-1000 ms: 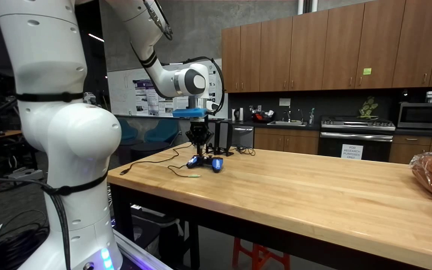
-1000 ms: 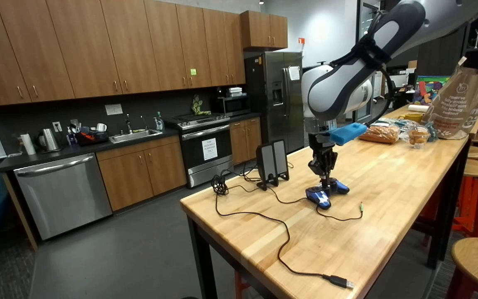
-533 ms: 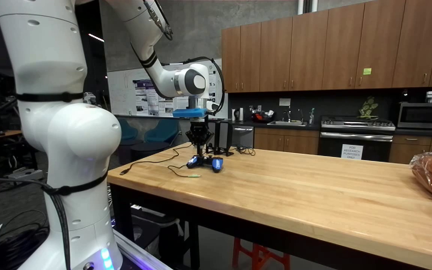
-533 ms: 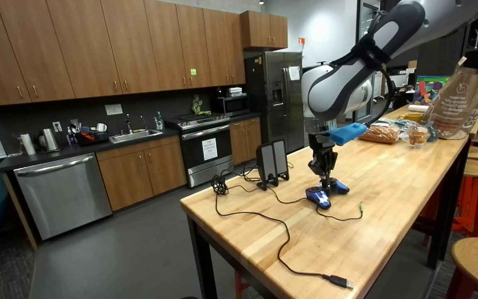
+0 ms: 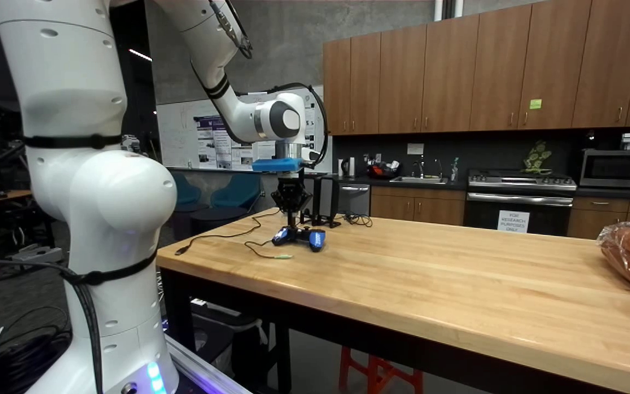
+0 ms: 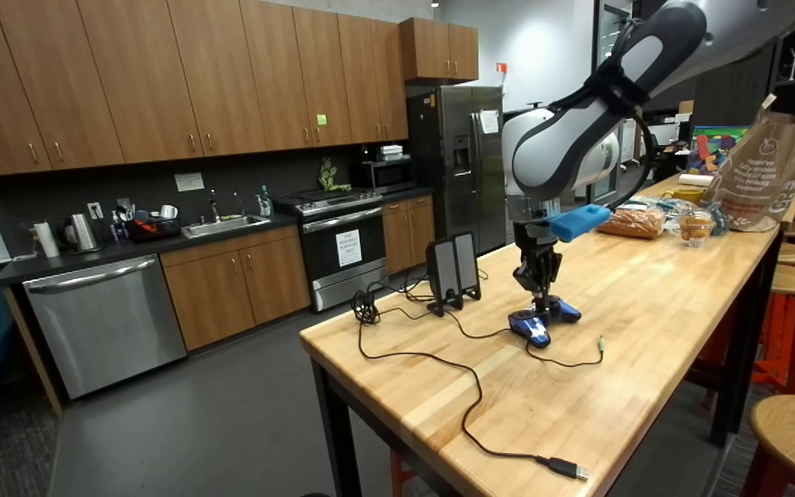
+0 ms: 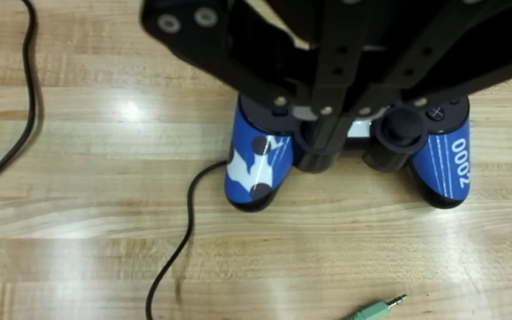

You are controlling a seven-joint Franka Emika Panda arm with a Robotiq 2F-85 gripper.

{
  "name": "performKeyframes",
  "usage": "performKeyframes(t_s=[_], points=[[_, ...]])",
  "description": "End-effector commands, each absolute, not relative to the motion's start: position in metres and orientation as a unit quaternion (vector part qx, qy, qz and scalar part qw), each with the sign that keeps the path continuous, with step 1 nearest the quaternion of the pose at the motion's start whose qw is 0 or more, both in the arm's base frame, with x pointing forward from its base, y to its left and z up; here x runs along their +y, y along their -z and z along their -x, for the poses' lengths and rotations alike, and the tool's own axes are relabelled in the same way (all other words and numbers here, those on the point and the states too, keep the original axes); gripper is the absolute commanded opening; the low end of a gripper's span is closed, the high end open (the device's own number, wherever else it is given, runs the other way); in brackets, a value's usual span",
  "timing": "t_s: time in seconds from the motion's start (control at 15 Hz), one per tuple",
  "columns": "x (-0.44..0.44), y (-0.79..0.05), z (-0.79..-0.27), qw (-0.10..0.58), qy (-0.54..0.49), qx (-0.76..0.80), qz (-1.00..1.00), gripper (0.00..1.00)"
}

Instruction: Press a button on the gamepad

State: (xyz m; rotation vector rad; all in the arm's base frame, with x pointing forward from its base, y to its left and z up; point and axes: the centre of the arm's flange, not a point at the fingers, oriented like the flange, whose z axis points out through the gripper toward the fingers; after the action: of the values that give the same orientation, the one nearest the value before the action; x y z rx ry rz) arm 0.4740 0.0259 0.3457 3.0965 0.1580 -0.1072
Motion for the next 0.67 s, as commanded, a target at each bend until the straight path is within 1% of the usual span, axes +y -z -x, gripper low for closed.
performKeyframes(t_s=[0.0,0.6], points=[[0.019,-0.335,-0.475,0.024,0.04,0.057,-0.997,0.0],[0.025,-0.381,-0.478,0.015,-0.013,0.076,-0.997,0.0]])
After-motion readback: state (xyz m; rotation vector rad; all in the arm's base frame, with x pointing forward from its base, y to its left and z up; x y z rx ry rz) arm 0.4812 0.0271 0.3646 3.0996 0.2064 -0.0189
